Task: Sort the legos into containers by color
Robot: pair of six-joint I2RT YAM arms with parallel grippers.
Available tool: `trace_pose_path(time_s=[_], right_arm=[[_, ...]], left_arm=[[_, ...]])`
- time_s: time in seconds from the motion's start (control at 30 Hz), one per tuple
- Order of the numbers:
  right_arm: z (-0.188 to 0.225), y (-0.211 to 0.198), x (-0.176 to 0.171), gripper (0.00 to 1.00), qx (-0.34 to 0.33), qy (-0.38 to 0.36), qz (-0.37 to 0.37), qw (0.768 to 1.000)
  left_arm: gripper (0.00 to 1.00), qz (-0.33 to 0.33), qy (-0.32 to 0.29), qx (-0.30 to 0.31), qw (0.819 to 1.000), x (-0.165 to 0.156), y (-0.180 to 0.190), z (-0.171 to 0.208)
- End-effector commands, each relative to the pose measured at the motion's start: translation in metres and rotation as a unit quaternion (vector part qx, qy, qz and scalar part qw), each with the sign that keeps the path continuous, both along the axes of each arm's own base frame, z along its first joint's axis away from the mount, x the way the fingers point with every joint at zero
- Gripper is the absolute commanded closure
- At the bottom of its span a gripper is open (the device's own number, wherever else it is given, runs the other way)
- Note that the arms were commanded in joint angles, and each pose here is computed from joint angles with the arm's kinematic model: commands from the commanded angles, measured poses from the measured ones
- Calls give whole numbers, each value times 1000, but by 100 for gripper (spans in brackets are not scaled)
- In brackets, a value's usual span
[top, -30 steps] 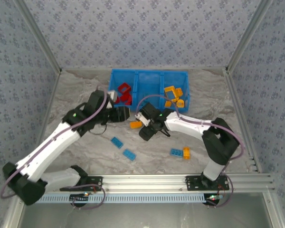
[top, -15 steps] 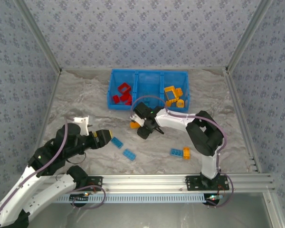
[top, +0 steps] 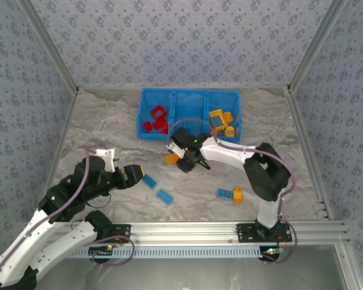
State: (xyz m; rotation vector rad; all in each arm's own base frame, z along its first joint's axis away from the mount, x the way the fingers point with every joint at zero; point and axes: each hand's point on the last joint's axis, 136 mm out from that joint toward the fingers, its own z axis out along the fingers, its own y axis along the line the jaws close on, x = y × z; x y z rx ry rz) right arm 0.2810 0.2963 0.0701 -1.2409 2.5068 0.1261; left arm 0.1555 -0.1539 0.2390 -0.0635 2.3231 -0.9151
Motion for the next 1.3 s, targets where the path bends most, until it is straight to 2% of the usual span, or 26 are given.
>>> trace_pose_path(time_s=[0.0,0.1,0.17,0.33,0.53,0.7,1.0,1.27], right_arm=[[63,-14,11,69,36,-44,-51,997],[88,-24,38,68,54,-82,-96,991],[91,-29,62,68,39,-104,-125,986],[87,-37,130,68,-5,-141,-193,971],[75,-43,187,68,-53,-162,-242,955],[56,-46,203,68,-86,-140,-275,947],[23,-48,197,65,-98,-106,-297,944],[30,-42,189,45,-84,-105,-297,945]], left_arm=[[31,-11,-14,3,1000,8,-9,11],[31,-22,-23,-4,999,19,-23,19],[31,-25,-36,-11,999,29,-33,29],[31,-32,-59,-18,998,49,-52,49],[32,-42,-64,-16,997,59,-66,53],[32,-43,-61,-16,997,58,-69,48],[32,-44,-61,-14,997,55,-68,47],[32,-46,-58,-10,997,53,-67,43]])
